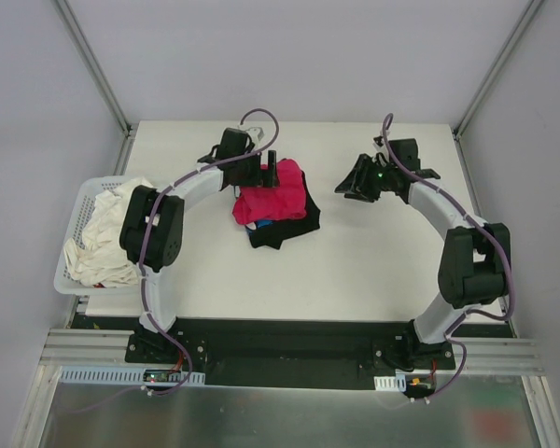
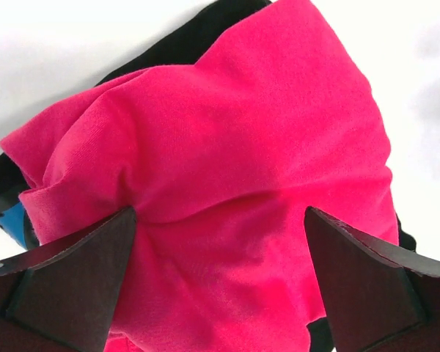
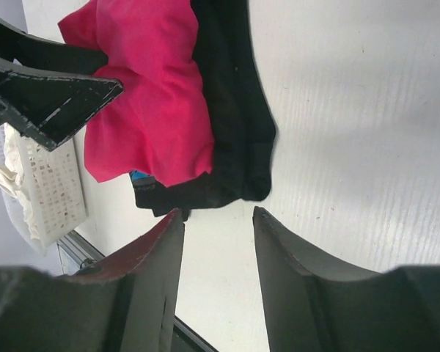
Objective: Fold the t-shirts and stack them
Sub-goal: Put the neatly folded tshirt into the corner of the board with both arms
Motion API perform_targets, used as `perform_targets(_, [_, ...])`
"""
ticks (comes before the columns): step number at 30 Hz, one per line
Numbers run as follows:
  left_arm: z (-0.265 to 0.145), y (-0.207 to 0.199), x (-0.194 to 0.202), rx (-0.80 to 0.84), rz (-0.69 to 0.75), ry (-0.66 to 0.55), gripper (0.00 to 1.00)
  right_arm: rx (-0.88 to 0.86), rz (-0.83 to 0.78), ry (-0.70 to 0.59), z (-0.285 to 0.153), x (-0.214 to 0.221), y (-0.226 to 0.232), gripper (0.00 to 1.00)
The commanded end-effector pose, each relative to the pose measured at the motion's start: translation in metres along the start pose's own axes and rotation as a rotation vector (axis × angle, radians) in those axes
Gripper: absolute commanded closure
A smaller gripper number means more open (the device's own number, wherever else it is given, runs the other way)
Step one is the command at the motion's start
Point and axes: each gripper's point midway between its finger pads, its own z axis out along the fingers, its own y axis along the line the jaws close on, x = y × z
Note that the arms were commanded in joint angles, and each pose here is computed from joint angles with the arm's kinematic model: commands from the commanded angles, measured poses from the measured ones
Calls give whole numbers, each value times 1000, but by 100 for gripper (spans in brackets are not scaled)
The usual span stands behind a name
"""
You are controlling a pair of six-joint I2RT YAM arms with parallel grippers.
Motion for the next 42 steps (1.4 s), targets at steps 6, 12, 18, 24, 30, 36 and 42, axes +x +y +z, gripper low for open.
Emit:
perform_targets(6, [-14,34,6,-110,-53,-47,2,-59,-48,-84,-32,-7,25,52])
perform_targets(12, [-28,23,3,-73,-56,-63,2,-63,-60,-91,-40,-1,26,50])
perform_targets(18, [-81,-32,-33,71,45,-152,1,-64,-68,-98,-45,7,25,49])
perform_targets(24, [-127,-84,-57,144,171,-199,1,-73,-53,-113,-47,16,21,47])
perform_targets(30, [-120,-93,-35,200,166,-130,1,-84,-51,-133,-50,20,23,47])
perform_targets(36, [-84,-79,2,205,116,-1,1,-85,-51,-134,-49,16,24,46])
perform_targets(42, [-51,-73,27,234,78,104,1,-88,-54,-135,-49,9,27,46])
